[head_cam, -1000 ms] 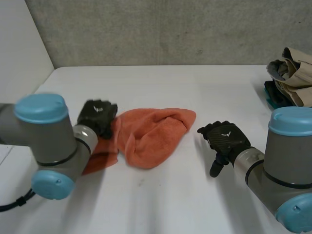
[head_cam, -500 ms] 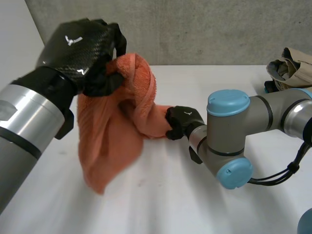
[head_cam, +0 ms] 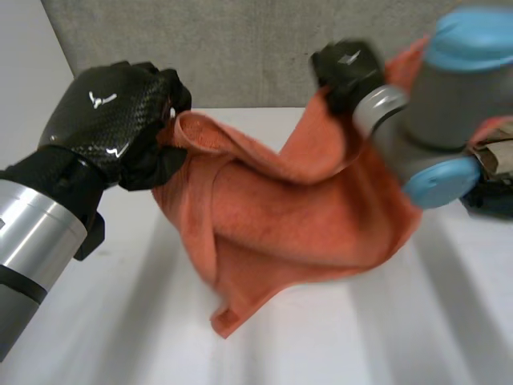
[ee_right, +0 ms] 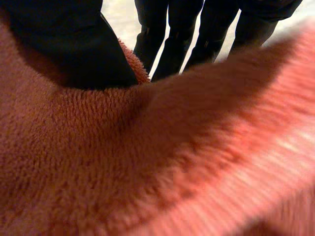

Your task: Fold the laundry.

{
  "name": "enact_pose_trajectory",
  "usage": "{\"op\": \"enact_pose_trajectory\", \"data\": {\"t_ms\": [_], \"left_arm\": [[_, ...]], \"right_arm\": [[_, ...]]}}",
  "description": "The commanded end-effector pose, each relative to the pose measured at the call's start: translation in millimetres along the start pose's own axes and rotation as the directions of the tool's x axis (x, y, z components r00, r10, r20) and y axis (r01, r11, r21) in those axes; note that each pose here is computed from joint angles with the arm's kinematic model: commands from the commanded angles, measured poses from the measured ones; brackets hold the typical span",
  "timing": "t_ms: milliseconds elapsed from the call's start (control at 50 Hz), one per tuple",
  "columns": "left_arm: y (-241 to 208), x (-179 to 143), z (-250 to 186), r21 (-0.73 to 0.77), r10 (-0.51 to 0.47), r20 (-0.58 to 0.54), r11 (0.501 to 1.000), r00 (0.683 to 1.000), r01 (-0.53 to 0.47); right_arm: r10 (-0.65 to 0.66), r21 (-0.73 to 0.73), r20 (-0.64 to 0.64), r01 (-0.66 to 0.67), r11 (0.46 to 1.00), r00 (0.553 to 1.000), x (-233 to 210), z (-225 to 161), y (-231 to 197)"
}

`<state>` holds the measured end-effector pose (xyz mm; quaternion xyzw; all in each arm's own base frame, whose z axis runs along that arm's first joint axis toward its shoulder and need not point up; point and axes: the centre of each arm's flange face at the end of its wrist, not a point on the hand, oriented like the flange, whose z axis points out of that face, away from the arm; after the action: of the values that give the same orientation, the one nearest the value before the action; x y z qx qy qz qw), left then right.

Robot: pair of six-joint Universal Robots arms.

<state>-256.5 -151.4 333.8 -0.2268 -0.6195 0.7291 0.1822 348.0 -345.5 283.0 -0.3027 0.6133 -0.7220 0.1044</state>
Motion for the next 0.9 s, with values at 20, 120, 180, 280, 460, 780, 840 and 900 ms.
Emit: {"op": "enact_pose_trajectory", "data": {"t_ms": [20,120,180,280,460,780,840,900], "left_arm": [[19,-3,1,-0.051,0.001,0.01,0.999,1.0,0.0],[25,-5,3,-0.048,0.01,0.021,0.999,1.0,-0.009],[25,-6,4,-0.038,0.01,0.024,0.999,1.0,-0.009],[22,-7,5,-0.029,0.011,0.026,1.0,1.0,-0.01],[19,-8,5,-0.02,0.012,0.03,1.0,0.999,-0.011],[20,-7,6,-0.02,0.013,0.027,1.0,1.0,-0.012],[21,-8,7,-0.023,0.013,0.028,1.0,1.0,-0.012],[22,-8,7,-0.025,0.013,0.031,1.0,0.999,-0.012]], "right_arm": [[0.033,-0.164,0.114,-0.013,0.986,0.993,-53,9,78],[0.057,-0.233,0.121,-0.027,0.972,0.991,-51,0,82],[0.056,-0.227,0.124,-0.026,0.974,0.991,-47,-4,69],[0.039,-0.211,0.088,-0.02,0.977,0.995,-16,-9,41],[-0.134,-0.204,0.212,0.177,0.963,0.968,7,-21,28],[-0.541,0.095,0.417,0.557,0.825,0.73,-18,12,111],[-0.549,0.126,0.417,0.552,0.824,0.724,-26,20,124],[-0.554,0.136,0.414,0.553,0.822,0.722,-32,27,138]]}}
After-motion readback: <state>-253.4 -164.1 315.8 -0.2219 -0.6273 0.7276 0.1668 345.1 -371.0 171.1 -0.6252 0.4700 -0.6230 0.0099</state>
